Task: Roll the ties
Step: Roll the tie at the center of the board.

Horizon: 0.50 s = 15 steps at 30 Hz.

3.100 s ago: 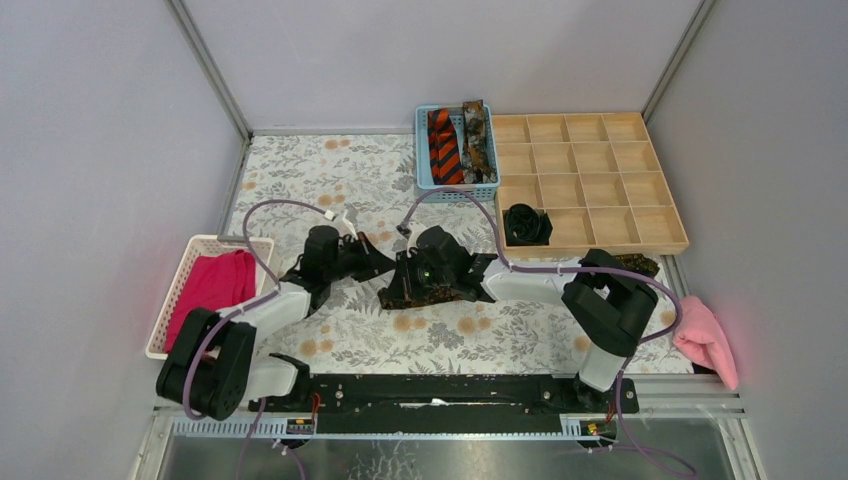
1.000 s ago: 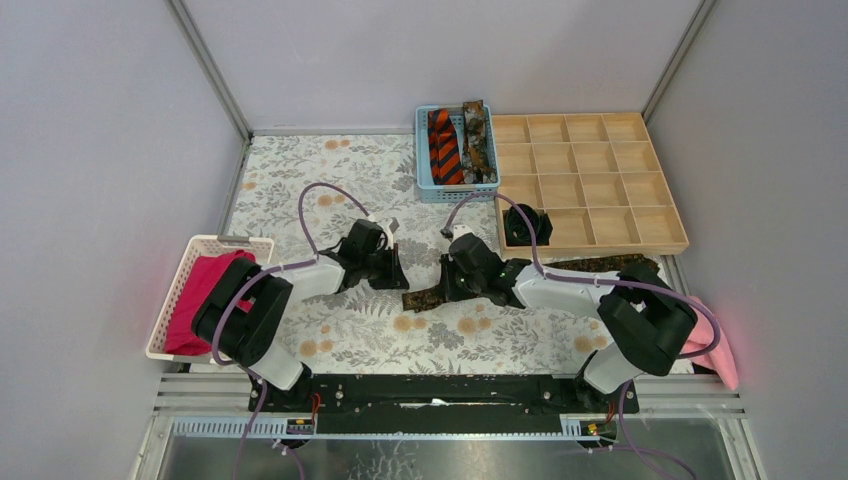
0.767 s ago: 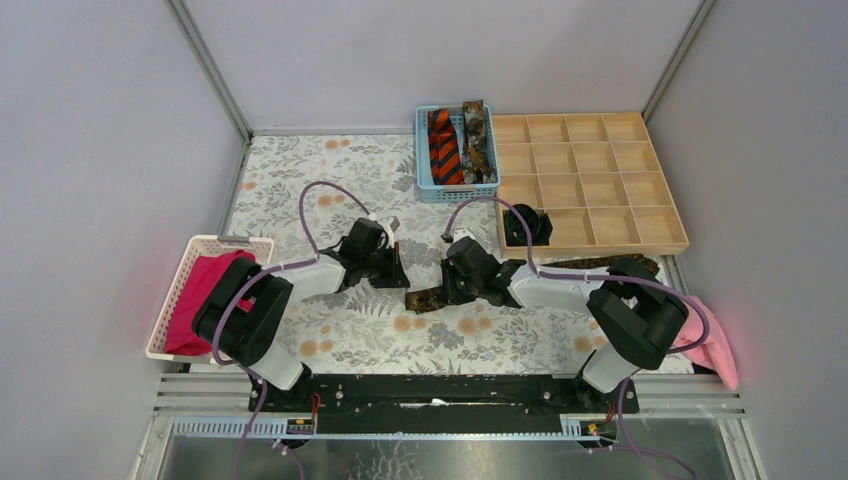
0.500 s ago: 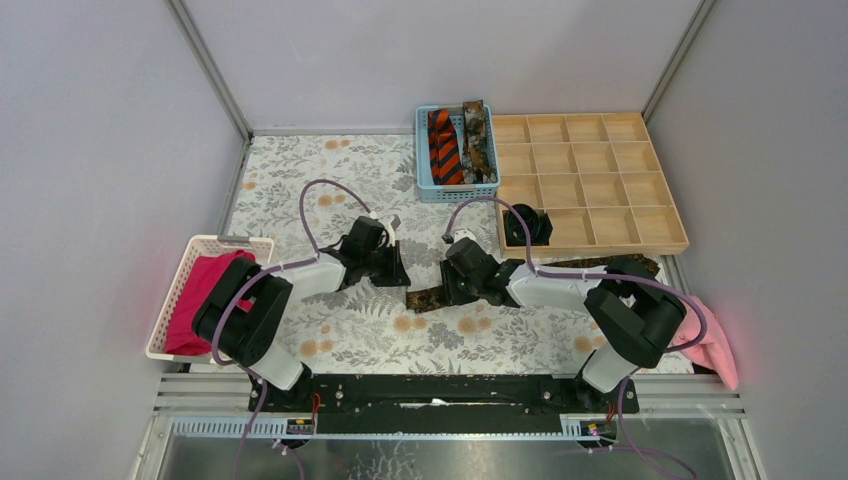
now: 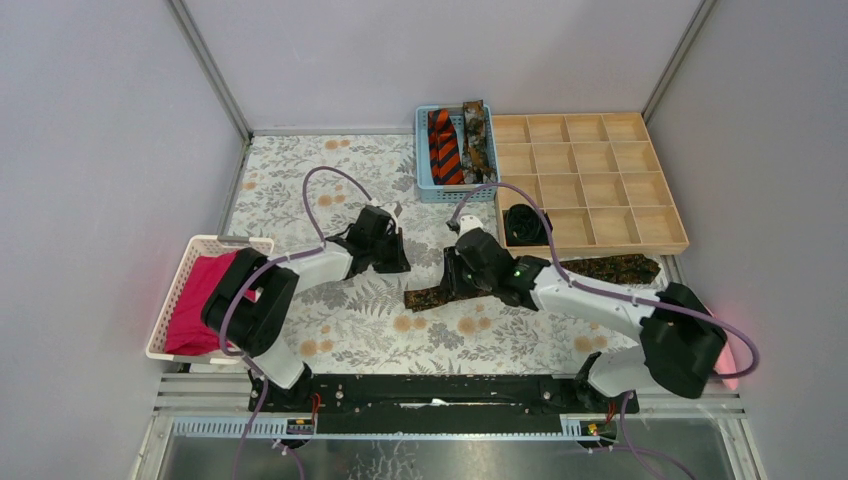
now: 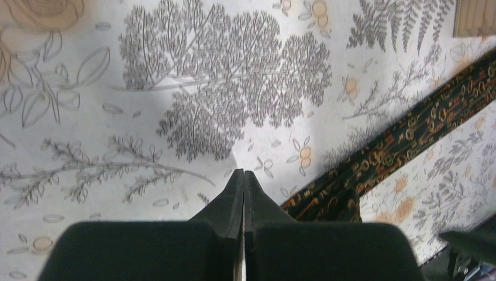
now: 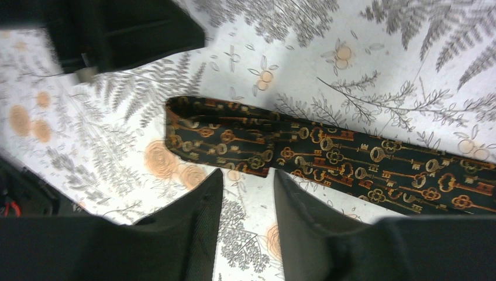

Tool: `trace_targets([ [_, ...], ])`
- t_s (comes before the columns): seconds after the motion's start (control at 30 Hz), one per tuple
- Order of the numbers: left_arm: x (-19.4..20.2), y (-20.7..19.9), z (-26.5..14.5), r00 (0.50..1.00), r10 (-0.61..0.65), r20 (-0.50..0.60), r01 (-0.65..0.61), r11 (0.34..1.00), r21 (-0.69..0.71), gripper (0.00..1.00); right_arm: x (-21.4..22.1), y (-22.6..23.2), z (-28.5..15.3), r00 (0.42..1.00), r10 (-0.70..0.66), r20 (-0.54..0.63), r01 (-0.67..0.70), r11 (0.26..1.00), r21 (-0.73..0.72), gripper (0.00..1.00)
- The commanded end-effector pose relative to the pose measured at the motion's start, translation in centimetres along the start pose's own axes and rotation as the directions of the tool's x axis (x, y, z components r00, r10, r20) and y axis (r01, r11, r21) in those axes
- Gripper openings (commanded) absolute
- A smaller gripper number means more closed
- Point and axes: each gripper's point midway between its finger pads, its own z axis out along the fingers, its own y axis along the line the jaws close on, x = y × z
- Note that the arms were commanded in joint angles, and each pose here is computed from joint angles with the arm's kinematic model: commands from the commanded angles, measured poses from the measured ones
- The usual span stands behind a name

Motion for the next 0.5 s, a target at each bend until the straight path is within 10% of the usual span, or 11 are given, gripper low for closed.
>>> trace_targets([
  [0.0,-0.9,0.5,1.7,1.0,0.007,-0.006,-0.007,0.999,-0.036,0.0,1.0,1.6,-2.3,0.999,-0.045,0.004,0.045,0.999,-0.018,0.2],
  [0.1,-0.1,0.9,2.7,0.999,-0.003,-0.033,0.002,1.0,-0.03,0.0,3.7,3.1,-1.8,0.997,-0.065,-0.046,0.062,0.997,-0.056,0.0],
  [0.47,3.3,1.4,2.8,0.997,-0.031,-0.069,0.033,0.999,0.022,0.0,8.9,3.7,2.9,0.993,-0.088,-0.083,0.087,0.996,-0.015,0.0],
])
